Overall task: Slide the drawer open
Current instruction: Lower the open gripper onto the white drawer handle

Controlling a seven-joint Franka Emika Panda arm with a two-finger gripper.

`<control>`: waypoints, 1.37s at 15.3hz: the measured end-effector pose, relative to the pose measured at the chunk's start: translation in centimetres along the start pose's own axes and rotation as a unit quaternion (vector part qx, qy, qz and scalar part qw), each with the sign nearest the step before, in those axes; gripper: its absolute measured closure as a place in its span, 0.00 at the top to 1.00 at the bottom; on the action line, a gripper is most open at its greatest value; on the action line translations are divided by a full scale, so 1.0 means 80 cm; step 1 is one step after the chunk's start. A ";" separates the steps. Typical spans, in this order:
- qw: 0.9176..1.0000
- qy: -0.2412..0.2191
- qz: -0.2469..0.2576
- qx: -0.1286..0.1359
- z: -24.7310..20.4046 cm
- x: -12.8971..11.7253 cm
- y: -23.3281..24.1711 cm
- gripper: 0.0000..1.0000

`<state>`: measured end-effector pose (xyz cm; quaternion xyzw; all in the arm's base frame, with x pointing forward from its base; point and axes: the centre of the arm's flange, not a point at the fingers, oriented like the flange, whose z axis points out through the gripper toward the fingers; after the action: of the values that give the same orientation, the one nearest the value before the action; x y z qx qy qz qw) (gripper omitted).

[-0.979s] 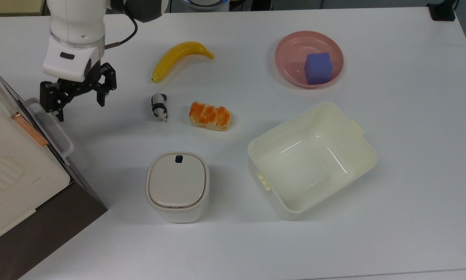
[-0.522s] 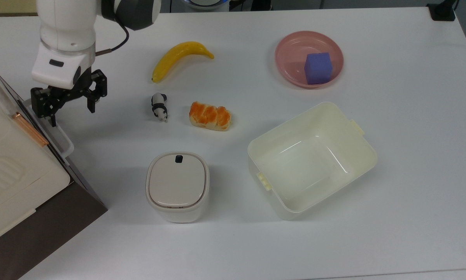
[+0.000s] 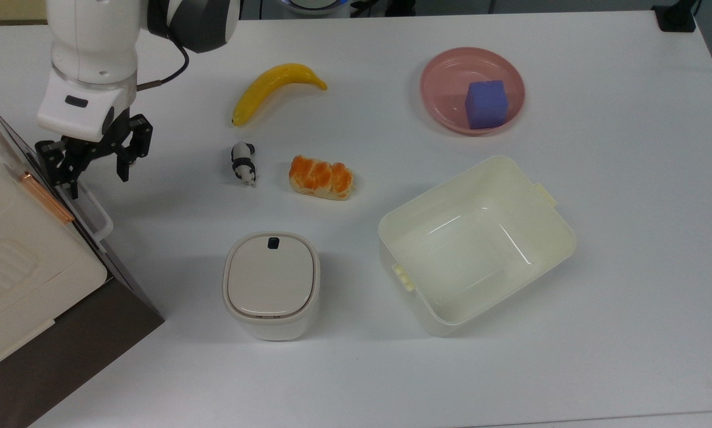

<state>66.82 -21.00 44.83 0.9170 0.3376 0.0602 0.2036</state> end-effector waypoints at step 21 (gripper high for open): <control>0.999 0.003 0.004 -0.036 0.002 0.010 0.004 0.56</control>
<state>67.65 -20.78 44.79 0.9104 0.3319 0.0760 0.2353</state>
